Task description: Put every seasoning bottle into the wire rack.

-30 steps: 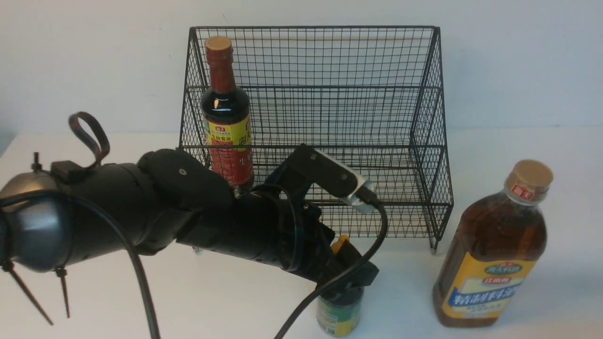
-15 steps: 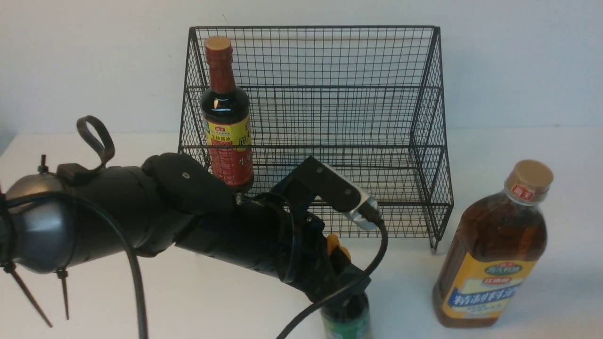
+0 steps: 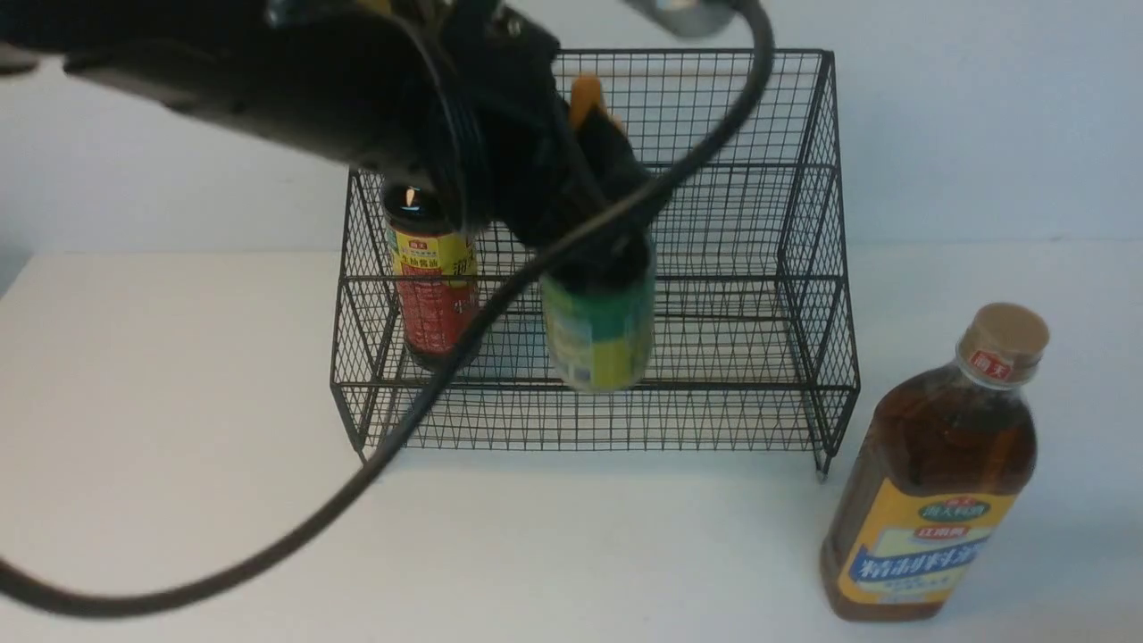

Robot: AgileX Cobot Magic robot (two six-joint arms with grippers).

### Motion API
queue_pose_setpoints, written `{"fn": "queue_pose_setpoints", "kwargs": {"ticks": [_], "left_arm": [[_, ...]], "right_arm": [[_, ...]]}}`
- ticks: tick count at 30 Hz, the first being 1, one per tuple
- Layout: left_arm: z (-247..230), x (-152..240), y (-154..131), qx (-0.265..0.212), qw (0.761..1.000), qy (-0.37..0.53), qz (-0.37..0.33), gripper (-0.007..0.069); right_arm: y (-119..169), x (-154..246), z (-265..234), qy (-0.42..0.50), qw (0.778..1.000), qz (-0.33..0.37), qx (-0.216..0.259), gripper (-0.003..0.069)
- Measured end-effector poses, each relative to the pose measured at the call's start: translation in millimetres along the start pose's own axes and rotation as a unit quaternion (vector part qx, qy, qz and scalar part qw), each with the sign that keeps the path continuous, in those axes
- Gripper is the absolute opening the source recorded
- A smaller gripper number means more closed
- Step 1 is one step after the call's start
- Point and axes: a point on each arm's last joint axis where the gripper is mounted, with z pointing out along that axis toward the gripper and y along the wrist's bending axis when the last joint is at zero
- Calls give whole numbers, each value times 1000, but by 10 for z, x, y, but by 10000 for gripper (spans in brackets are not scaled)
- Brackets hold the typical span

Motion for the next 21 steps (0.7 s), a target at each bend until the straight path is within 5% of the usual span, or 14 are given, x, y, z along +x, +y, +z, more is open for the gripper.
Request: {"fn": "queue_pose_setpoints", "kwargs": {"ticks": [6,21], "left_arm": [[286,-158,214,-64,997,-31,-24,313],[905,172,265,-37,992,80,-86,312]], "right_arm": [[0,0,0,0,1000,0,0,-15],[0,0,0,0,1000,0,0,-15]]}}
